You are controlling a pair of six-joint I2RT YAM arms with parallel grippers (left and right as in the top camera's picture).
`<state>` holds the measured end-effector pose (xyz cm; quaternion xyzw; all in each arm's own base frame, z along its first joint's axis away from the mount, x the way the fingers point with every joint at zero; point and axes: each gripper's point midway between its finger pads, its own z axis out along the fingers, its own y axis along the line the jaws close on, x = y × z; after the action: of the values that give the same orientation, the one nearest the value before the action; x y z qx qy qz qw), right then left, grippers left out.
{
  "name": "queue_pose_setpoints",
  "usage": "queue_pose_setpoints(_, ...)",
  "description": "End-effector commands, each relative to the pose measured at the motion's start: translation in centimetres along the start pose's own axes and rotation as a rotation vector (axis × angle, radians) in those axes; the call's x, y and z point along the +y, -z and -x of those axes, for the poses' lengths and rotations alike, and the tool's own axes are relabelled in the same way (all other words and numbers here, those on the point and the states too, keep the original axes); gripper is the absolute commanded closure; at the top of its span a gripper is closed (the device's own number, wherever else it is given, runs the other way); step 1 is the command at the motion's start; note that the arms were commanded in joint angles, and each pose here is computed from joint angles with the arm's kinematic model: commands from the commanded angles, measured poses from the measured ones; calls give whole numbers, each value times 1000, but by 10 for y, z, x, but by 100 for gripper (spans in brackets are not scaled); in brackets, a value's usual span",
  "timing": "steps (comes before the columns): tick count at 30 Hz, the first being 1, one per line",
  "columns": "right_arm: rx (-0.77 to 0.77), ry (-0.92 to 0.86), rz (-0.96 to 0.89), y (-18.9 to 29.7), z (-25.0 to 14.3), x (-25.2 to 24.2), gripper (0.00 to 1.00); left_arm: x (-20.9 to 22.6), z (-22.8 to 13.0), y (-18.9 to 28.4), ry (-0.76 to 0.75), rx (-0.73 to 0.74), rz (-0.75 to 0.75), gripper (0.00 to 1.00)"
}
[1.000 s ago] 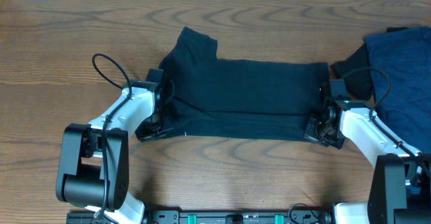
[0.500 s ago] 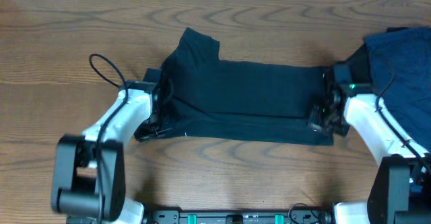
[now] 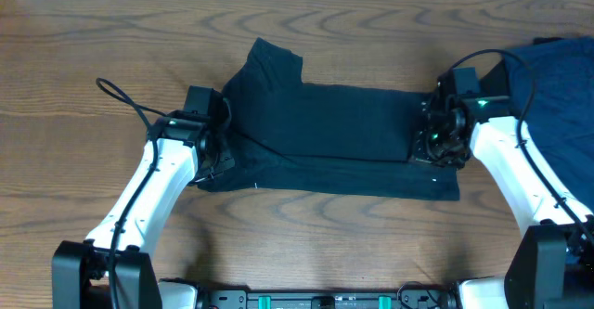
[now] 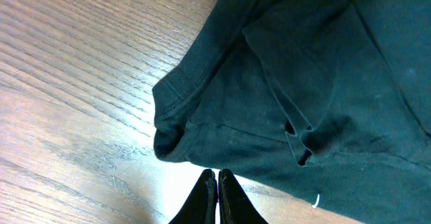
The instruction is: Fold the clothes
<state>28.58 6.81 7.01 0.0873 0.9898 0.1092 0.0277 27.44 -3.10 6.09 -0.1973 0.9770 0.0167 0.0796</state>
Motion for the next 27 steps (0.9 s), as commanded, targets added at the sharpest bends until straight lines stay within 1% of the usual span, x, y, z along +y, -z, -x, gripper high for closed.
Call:
queue_pose_setpoints(1,47,61,21,-15,-17,9,99,0,4,-5,15,2,12,94)
queue_pose_setpoints(4,57,90,21,-27,-26,12,99,-1,5,-13,34,6,14,94)
queue_pose_setpoints(7,42,112,27,-35,-27,15,99,-2,6,-19,32,13,19,94)
queue_pose_setpoints(12,19,118,36,-38,-23,16,99,-4,7,-28,37,20,24,94)
queue_pose_setpoints(17,11,120,39,-39,-21,17,99,-1,0,-43,42,66,54,94)
queue_pose_setpoints(22,31,119,33,-39,-27,16,99,1,-6,-59,37,111,83,94)
queue_pose_setpoints(27,44,134,33,-43,-33,18,99,2,-9,-65,35,129,95,94)
